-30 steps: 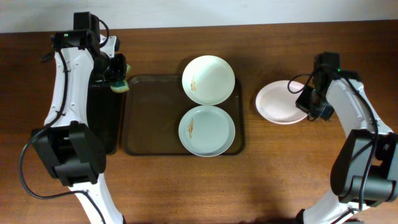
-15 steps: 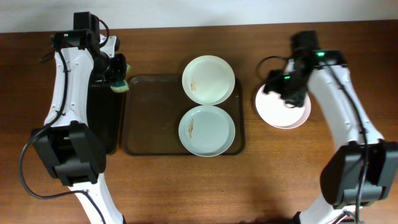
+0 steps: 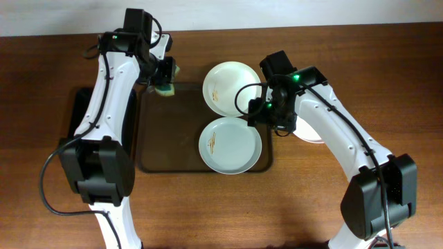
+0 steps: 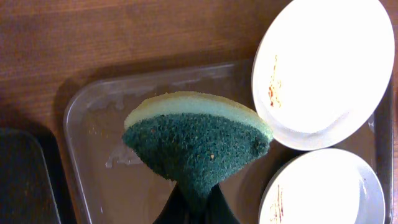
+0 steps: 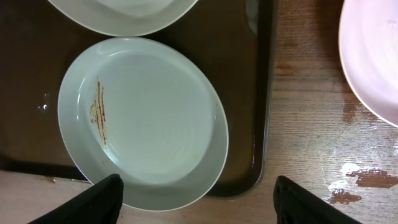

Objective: Clean dirty plates on tray and stack at the side
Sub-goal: 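Move right gripper to the pale blue plate and grip its rim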

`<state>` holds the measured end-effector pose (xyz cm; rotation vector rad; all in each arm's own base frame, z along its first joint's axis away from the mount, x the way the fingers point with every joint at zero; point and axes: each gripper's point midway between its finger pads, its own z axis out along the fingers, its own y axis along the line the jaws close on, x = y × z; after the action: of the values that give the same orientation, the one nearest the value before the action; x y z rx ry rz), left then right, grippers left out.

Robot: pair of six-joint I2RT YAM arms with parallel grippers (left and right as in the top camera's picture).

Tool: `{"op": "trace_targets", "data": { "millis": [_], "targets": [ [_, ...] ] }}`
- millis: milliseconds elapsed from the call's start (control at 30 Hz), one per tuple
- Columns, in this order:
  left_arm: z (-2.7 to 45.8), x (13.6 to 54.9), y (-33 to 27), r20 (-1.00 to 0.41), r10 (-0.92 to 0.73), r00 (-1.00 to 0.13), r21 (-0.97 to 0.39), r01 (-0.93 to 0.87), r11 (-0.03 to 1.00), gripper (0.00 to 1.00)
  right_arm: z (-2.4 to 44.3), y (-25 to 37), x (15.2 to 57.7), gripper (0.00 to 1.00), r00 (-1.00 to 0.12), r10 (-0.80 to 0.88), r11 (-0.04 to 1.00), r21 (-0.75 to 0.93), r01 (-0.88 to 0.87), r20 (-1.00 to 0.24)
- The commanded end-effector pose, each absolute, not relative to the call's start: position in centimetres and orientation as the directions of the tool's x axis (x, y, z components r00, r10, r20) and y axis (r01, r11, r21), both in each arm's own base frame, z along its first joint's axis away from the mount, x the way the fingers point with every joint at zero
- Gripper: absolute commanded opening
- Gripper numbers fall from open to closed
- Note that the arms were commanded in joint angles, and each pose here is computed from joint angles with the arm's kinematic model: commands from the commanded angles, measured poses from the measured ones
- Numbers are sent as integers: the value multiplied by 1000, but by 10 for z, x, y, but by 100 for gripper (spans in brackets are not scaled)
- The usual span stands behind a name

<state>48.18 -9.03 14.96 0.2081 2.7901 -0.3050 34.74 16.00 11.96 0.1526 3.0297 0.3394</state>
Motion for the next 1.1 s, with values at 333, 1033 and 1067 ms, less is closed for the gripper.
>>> {"op": "trace_targets", "data": {
  "millis": [333,1033,1067],
  "targets": [
    [138,449,-79,-187,100,-977,-173,133,976,1,96,171,337,74,-994,92,982,168,83,-51],
    [120,446,-79,-181,182,-967,-159,211,964,1,13,162,314,20,-998,-21,986,165,-30,-58],
    [120,446,-79,-184,182,-966,-159,212,964,1,12,162,312,17,-998,-21,986,164,-29,-53]
  ]
}}
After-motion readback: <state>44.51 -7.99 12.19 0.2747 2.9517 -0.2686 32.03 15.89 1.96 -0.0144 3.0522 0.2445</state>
